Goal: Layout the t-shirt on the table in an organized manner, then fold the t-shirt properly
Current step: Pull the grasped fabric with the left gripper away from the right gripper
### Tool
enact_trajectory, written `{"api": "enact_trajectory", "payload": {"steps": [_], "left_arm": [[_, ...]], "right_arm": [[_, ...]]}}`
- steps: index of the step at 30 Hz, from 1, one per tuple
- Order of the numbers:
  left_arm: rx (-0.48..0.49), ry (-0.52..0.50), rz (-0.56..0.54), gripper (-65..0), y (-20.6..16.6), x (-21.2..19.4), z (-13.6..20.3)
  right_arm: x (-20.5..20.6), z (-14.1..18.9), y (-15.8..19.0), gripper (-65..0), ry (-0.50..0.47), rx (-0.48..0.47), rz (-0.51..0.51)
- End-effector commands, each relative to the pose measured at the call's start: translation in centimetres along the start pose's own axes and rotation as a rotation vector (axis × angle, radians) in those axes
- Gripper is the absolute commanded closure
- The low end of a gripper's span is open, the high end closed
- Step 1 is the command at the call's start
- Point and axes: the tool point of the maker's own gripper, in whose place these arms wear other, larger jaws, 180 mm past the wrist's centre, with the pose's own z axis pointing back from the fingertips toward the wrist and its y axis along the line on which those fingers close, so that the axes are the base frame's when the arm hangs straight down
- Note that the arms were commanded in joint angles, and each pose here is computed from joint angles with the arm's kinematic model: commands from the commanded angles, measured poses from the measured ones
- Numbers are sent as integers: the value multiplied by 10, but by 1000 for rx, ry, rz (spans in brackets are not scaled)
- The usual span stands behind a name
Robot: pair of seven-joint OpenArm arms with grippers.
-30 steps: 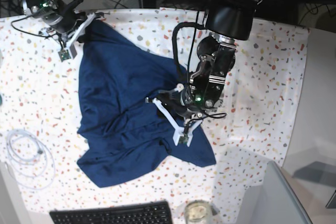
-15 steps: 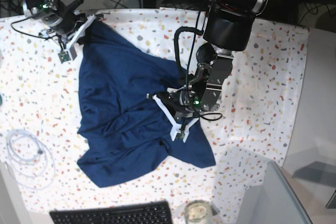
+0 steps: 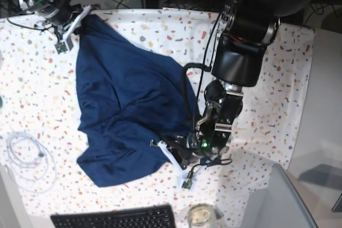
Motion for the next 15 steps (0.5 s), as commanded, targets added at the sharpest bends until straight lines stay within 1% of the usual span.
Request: {"api": "enact_trajectory", "payload": {"steps": [1,5,7,9,13,15], "left_arm": [[12,-99,-9,0,5,46,4],[21,-209,-20,0,7,89,0],[32,-239,-22,0,13,102,-3],[38,-274,-18,0,17,117,-4],[83,-371,2,0,19,152,-2],[99,-403,-1,0,21,165,1]], "right_arm": [[-2,5,-6,0,-2,-6,16],[-14,10,-4,0,22,0,22],[-19,12,-4,0,31,1,25],[-23,18,-10,0,41,-6,50],[-16,28,-13,0,24,-11,86],[-7,34,-21,0,3,-29,103]]}}
